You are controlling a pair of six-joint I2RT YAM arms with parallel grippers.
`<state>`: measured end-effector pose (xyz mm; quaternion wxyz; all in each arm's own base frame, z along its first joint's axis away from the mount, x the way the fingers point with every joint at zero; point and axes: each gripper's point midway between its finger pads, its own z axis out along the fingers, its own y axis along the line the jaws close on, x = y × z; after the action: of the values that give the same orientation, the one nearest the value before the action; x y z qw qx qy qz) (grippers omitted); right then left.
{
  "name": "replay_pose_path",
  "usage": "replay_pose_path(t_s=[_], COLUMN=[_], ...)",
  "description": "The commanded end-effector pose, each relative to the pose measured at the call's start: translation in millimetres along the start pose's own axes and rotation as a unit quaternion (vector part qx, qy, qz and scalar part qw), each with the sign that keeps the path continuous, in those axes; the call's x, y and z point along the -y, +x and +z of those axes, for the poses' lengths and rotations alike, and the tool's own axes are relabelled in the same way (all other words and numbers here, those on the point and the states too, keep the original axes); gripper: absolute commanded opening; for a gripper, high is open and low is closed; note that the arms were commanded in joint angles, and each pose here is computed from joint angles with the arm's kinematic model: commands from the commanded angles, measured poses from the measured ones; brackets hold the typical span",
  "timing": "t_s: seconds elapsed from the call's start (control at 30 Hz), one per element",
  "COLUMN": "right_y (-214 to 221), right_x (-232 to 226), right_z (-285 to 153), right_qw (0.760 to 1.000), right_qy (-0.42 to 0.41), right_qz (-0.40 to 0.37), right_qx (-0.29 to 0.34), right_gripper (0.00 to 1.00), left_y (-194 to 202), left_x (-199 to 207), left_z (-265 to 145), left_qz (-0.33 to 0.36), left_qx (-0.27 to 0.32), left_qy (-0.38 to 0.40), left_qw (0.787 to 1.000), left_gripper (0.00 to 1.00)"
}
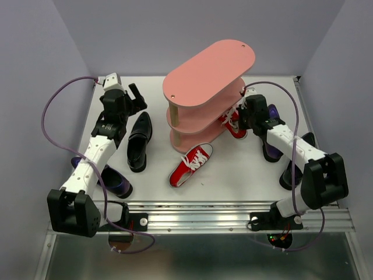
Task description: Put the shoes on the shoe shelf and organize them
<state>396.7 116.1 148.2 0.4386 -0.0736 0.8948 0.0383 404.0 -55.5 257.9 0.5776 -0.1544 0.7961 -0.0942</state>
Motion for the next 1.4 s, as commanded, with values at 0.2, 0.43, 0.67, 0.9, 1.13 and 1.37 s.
replay_pose_path(t_s=[0.2, 0.43, 0.67, 0.9, 1.13, 1.37], right_y=[-64.1, -67.9, -78.1, -90.8, -91.7, -80.5], right_x=[-11.3, -15.9, -18.4, -28.7, -33.5, -35.5], right_z=[21.3, 35.7, 36.5, 39.7, 41.8, 45.4], right_qw=[0.991, 0.99, 0.988, 0.983, 0.98, 0.982], right_qy=[-0.053, -0.069, -0.074, -0.099, -0.111, -0.117], right_qz=[-0.002, 0.005, 0.016, 0.031, 0.047, 0.041], right_qx=[0.123, 0.121, 0.137, 0.151, 0.157, 0.144], right_gripper=[0.01, 0.01, 0.01, 0.01, 0.01, 0.01], left_y=[-20.2, -20.7, -23.1, -26.9, -27.7, -26.5], left_x=[4.7, -0.7, -0.3, 1.0, -2.9, -4.2], left_z=[-17.8, -18.9, -20.4, -25.1, -29.6, -30.0], left_qz=[-0.008, -0.002, -0.005, -0.007, -0.003, -0.006], left_qx=[0.027, 0.028, 0.03, 0.033, 0.035, 0.034], left_qy=[0.011, -0.002, -0.002, 0.0, -0.008, -0.009], left_qw=[1.0, 1.0, 1.0, 0.999, 0.999, 0.999], left_gripper=[0.99, 0.99, 0.99, 0.99, 0.99, 0.99])
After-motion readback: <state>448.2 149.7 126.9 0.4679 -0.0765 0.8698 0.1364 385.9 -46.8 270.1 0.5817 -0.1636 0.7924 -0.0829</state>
